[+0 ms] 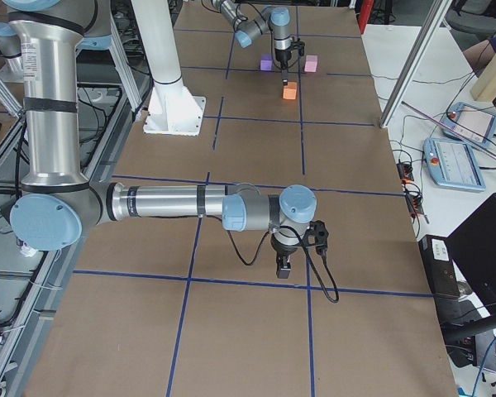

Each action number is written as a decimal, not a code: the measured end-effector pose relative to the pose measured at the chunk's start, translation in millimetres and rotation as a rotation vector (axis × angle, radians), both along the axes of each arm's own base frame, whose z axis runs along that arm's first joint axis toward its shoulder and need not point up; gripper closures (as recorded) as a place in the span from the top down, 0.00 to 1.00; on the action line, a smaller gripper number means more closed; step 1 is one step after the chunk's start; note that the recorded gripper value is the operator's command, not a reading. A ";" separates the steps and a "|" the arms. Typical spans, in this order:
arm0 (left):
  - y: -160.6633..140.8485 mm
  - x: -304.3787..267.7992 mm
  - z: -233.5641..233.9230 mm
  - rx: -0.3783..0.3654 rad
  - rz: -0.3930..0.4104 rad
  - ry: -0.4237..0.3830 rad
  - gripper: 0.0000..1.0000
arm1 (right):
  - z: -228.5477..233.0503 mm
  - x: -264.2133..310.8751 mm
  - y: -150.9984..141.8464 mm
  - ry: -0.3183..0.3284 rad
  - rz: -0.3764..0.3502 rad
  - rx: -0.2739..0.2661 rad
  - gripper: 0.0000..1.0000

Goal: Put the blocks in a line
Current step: 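Close the left gripper on the orange cube, then carry the orange cube with the left gripper toward the pink cube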

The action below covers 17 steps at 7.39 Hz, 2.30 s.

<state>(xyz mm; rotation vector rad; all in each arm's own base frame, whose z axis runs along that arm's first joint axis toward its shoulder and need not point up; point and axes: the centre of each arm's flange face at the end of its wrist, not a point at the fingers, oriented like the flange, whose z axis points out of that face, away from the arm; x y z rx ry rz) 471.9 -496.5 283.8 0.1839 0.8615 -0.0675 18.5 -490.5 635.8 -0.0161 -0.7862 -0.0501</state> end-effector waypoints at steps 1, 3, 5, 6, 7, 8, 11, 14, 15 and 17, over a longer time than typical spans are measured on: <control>1.4 5.0 -2.8 0.006 0.012 -0.020 1.00 | 0.0 0.0 0.0 0.000 0.000 0.000 1.00; -3.5 9.6 -1.3 0.029 0.036 -0.065 1.00 | 0.0 0.0 0.0 0.000 0.000 0.000 1.00; -10.7 11.3 1.5 0.051 0.048 -0.087 1.00 | 0.0 0.0 0.0 0.000 0.000 0.000 1.00; -15.7 9.7 2.1 0.054 0.047 -0.089 0.99 | 0.0 0.0 0.0 0.000 0.000 0.000 1.00; -21.9 9.8 5.1 0.050 0.043 -0.095 0.99 | 0.0 0.0 0.0 0.000 0.000 0.000 1.00; -29.1 14.5 6.8 0.046 0.040 -0.097 0.99 | 0.0 0.0 0.0 0.000 0.000 -0.001 1.00; -42.3 30.1 5.5 0.040 0.051 -0.081 0.99 | 0.0 0.0 0.0 0.000 0.000 0.000 1.00; -48.0 38.3 24.1 0.023 0.060 -0.085 0.83 | 0.0 0.0 0.0 0.000 0.000 0.000 1.00; -48.6 40.4 29.3 0.016 0.067 -0.082 0.59 | 0.0 0.0 0.0 0.000 0.000 0.000 1.00; -48.1 42.4 31.8 0.009 0.079 -0.074 0.14 | 0.0 0.0 0.0 0.000 0.000 0.000 1.00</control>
